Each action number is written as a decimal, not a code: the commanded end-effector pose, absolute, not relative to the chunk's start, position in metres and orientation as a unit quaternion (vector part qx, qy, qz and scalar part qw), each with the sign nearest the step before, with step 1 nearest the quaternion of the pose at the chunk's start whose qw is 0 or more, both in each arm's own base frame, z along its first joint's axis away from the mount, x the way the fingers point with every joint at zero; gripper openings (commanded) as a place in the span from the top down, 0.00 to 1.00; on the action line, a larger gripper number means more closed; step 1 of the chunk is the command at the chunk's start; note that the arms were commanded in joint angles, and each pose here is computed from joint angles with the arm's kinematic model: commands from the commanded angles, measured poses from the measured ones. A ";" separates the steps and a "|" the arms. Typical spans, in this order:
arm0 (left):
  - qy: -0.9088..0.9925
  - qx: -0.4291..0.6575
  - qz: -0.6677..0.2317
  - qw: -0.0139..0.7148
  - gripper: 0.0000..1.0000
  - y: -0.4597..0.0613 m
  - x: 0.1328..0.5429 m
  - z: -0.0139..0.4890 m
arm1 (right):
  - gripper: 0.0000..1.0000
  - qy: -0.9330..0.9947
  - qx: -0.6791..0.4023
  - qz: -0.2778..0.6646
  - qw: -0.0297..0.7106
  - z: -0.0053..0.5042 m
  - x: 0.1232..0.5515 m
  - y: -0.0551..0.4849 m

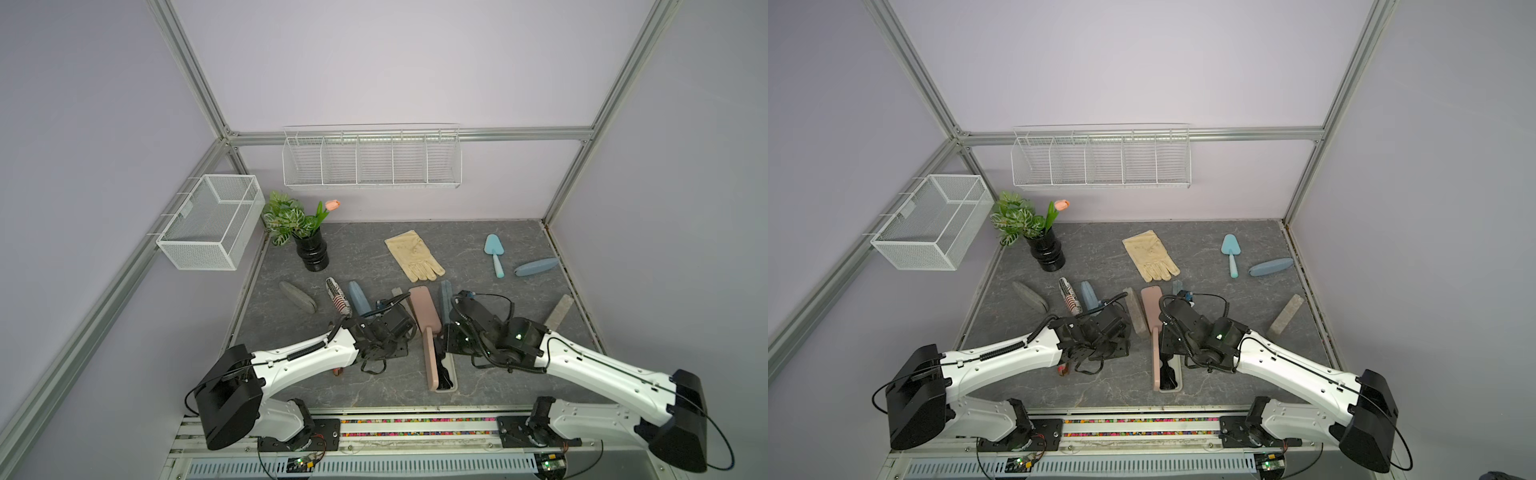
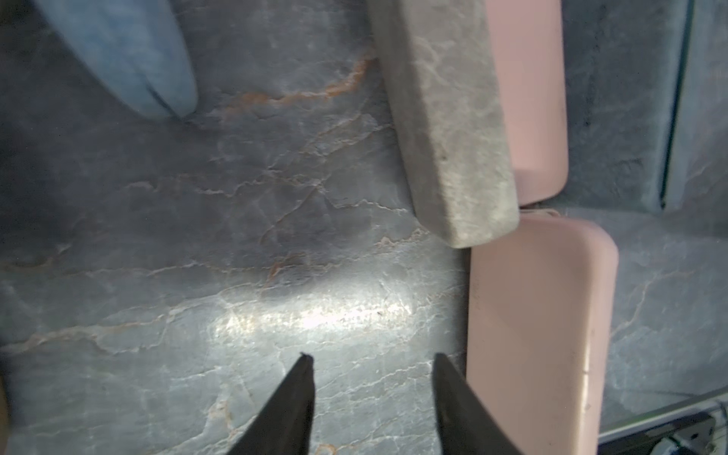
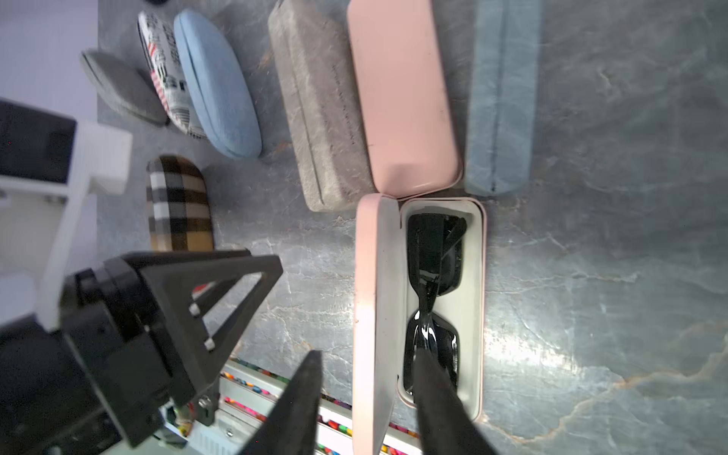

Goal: Close the glasses case
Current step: Close the glasses case at the center of the board.

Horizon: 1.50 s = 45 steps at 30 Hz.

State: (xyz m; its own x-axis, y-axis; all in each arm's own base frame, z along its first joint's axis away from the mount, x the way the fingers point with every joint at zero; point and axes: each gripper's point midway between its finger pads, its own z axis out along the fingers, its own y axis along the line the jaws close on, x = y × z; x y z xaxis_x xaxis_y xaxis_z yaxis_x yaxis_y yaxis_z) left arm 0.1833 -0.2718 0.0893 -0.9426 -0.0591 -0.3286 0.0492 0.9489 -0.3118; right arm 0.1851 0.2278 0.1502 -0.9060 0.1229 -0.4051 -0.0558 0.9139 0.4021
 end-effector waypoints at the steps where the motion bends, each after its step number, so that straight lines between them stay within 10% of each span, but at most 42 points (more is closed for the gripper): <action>1: 0.970 0.006 -0.170 0.174 0.63 -0.293 0.183 0.099 | 0.81 0.972 0.033 0.140 0.187 0.115 0.174 0.187; 19: 0.975 0.040 -0.160 0.151 0.78 -0.342 0.165 0.084 | 0.89 0.980 0.054 0.164 0.097 0.022 0.156 0.183; 45: 0.976 0.073 -0.162 0.126 0.80 -0.391 0.151 0.070 | 0.86 0.964 0.055 0.240 0.104 0.020 0.162 0.207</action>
State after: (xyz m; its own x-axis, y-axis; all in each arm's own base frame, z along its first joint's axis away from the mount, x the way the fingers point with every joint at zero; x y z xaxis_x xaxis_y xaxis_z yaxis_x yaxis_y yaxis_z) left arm 0.1645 -0.3676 0.0703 -0.9478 0.0917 -0.3054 0.1695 0.9562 -0.2388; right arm 0.1592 0.1963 0.0196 -0.9753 0.1358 -0.1742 0.0524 0.9085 0.4145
